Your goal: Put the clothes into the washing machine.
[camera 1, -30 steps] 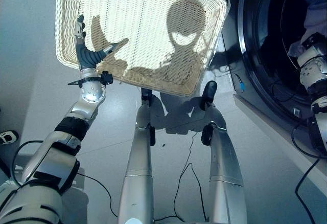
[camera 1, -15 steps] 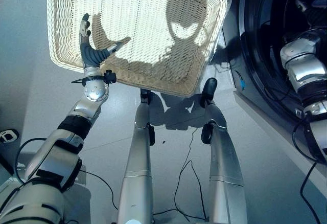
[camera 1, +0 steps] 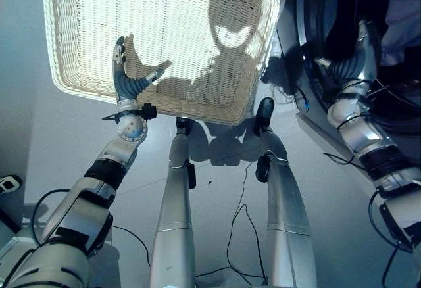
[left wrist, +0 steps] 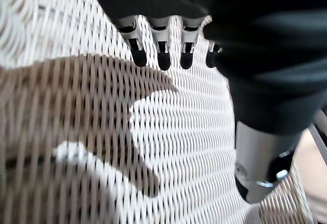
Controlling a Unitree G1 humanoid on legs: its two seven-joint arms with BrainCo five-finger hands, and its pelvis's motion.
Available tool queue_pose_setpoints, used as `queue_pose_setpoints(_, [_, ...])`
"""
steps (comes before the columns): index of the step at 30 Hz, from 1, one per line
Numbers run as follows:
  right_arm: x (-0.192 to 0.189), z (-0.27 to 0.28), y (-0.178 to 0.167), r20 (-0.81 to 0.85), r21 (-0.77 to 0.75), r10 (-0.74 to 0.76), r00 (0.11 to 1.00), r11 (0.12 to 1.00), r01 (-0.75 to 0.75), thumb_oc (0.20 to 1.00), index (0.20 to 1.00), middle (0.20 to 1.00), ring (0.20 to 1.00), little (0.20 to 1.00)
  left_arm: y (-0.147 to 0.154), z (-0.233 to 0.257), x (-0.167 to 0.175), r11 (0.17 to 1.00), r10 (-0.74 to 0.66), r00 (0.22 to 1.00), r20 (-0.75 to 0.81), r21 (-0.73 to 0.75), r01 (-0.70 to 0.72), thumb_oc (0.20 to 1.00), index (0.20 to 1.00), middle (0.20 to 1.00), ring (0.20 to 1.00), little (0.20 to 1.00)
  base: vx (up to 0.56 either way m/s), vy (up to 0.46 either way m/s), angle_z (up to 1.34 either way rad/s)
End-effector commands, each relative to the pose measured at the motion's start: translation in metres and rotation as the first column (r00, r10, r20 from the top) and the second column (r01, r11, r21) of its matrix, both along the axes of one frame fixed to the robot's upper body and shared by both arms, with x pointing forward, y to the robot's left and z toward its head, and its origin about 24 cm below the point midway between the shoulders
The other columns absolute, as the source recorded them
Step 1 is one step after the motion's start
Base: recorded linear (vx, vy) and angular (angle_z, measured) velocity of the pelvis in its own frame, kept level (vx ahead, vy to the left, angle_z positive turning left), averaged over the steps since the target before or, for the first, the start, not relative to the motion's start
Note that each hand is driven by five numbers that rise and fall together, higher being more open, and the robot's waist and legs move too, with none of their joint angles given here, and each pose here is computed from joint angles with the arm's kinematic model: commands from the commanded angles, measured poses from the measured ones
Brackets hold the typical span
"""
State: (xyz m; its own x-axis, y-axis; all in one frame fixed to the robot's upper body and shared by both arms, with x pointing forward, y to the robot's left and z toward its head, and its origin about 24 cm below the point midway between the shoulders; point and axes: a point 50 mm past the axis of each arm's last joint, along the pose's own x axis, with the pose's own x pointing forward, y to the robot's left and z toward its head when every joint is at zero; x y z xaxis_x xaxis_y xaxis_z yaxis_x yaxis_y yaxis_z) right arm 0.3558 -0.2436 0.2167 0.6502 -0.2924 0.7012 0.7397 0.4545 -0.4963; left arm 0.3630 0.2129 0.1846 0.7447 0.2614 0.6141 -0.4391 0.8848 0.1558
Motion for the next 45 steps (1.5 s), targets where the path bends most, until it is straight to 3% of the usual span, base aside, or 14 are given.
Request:
queue_pose_setpoints(1, [-0.013,-0.006,0.022,0.023,-0.116,0.151,0.988,0.982,-0.147,1.000,1.000,1.000,1.000,1.000,0.004,-0.014,-0.008,0.998,0.045,0.999,0.003,-0.038,-0.045,1.000,1.000,1.000,1.000,1.000,0.00,0.000,0.00])
queue_pose_setpoints(10, [-0.041,-0.089,0.042,-0.207,-0.087,0.299,0.931,0.943,-0.322,1.000,1.000,1.000,1.000,1.000,0.004,-0.102,-0.040,0.997,0.044,0.967,-0.252,-0.053,-0.059,1.000,1.000,1.000,1.000,1.000,-0.04,0.021,-0.02])
queue_pose_setpoints(17, [-0.066,-0.168,0.030,-0.429,0.197,0.340,0.837,0.939,-0.280,1.000,1.000,1.000,1.000,1.000,0.007,-0.172,-0.073,0.998,-0.020,0.859,-0.511,-0.055,-0.009,1.000,1.000,1.000,1.000,1.000,-0.04,-0.002,-0.03])
queue_pose_setpoints(25, [-0.103,-0.252,0.002,-0.685,0.459,0.354,0.637,0.889,-0.001,1.000,1.000,1.000,1.000,1.000,0.037,-0.231,-0.115,0.995,-0.054,0.641,-0.765,-0.098,-0.032,1.000,1.000,1.000,1.000,1.000,0.05,0.008,0.04])
queue_pose_setpoints(27, [-0.126,-0.282,-0.007,-0.751,0.516,0.366,0.550,0.845,0.142,1.000,1.000,1.000,1.000,1.000,0.040,-0.250,-0.134,0.994,-0.075,0.549,-0.832,-0.105,-0.024,1.000,1.000,1.000,1.000,1.000,0.19,-0.003,0.12])
queue_pose_setpoints(28, [-0.159,-0.313,-0.016,-0.798,0.565,0.401,0.450,0.759,0.323,1.000,1.000,1.000,1.000,1.000,0.042,-0.268,-0.156,0.996,-0.069,0.456,-0.887,-0.085,-0.014,1.000,1.000,1.000,1.000,1.000,0.24,-0.023,0.20])
queue_pose_setpoints(34, [-0.227,-0.357,-0.018,-0.835,0.527,0.493,0.245,0.584,0.617,1.000,1.000,1.000,1.000,1.000,0.038,-0.301,-0.202,0.992,-0.121,0.239,-0.963,-0.125,-0.003,1.000,1.000,1.000,1.000,1.000,0.20,0.004,0.07])
queue_pose_setpoints(35, [-0.244,-0.365,-0.017,-0.838,0.489,0.507,0.200,0.538,0.687,1.000,1.000,1.000,1.000,1.000,0.036,-0.311,-0.215,0.988,-0.148,0.159,-0.976,-0.152,-0.015,1.000,1.000,1.000,1.000,1.000,0.14,0.017,0.02])
queue_pose_setpoints(39, [-0.263,-0.371,-0.017,-0.846,0.428,0.514,0.139,0.500,0.753,1.000,1.000,1.000,1.000,1.000,0.034,-0.320,-0.229,0.986,-0.164,0.080,-0.983,-0.166,-0.018,1.000,1.000,1.000,1.000,1.000,0.09,0.014,0.01])
queue_pose_setpoints(42, [-0.286,-0.377,-0.020,-0.844,0.343,0.531,0.071,0.433,0.834,1.000,1.000,1.000,1.000,1.000,0.036,-0.329,-0.248,0.978,-0.205,-0.043,-0.978,-0.203,-0.044,1.000,1.000,1.000,1.000,1.000,0.07,0.019,-0.02])
queue_pose_setpoints(45, [-0.296,-0.378,-0.022,-0.846,0.304,0.532,0.033,0.431,0.850,1.000,1.000,1.000,1.000,1.000,0.037,-0.332,-0.256,0.970,-0.238,-0.077,-0.968,-0.233,-0.063,1.000,1.000,1.000,1.000,1.000,0.05,0.029,-0.04])
